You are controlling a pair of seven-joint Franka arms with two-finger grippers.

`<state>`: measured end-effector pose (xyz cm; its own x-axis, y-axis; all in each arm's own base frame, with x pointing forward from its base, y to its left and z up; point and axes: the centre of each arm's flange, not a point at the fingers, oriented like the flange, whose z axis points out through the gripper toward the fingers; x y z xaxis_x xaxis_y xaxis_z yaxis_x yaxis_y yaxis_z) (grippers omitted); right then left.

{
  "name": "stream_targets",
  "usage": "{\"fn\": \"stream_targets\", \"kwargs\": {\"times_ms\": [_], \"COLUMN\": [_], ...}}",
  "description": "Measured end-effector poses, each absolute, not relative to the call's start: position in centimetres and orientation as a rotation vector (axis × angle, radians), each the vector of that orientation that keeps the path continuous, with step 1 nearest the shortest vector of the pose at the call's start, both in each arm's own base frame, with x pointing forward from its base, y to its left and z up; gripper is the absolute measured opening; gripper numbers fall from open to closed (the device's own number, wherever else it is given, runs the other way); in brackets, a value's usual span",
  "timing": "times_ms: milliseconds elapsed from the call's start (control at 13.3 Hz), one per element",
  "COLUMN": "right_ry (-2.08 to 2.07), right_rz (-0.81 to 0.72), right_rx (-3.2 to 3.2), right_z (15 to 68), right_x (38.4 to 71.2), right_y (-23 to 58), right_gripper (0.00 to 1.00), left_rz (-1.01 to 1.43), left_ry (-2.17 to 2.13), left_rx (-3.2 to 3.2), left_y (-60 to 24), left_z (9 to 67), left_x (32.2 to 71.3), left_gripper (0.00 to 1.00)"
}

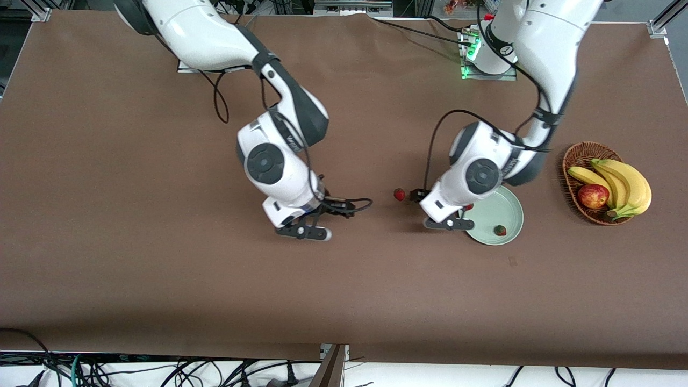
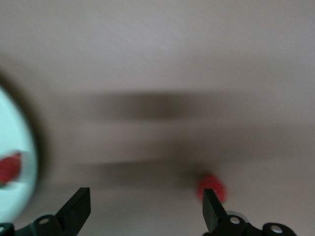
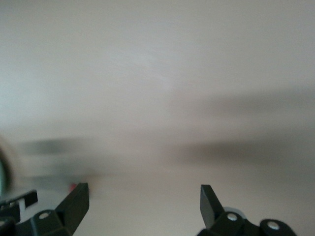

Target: Collect all strawberries into plate

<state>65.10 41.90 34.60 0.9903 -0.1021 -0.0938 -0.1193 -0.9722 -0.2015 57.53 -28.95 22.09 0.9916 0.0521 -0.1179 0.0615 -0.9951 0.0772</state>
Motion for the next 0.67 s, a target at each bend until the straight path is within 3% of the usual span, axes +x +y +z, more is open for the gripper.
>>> {"fn": "stream_targets", "kwargs": {"times_ms": [225,525,600,675], "right_ry": [0.074,0.019,-0.016,-0.047], "right_rz": [0.24,0.324,0.329,0.332], "right_rx": [-2.981,-3.047,-3.084,-3.112], "right_z": [37.1,41.8,43.2,44.7], "right_x": [66.9,68.4,68.5,68.5], "right_y": [34.8,24.9,22.2,19.8], "right_gripper": [1.0,1.0,1.0,1.0], "left_rz": [-0.06,-0.024,-0.017,-0.01], "left_ry": [0.182,0.21,0.209,0.207], "left_rx": [3.017,3.007,3.005,3.002], "left_y": [-31.7,-30.9,-30.9,-31.0], "left_z": [19.0,17.9,18.0,18.0], "left_x": [54.0,53.7,53.7,53.7], "left_gripper": [1.0,0.99,0.93,0.81]}}
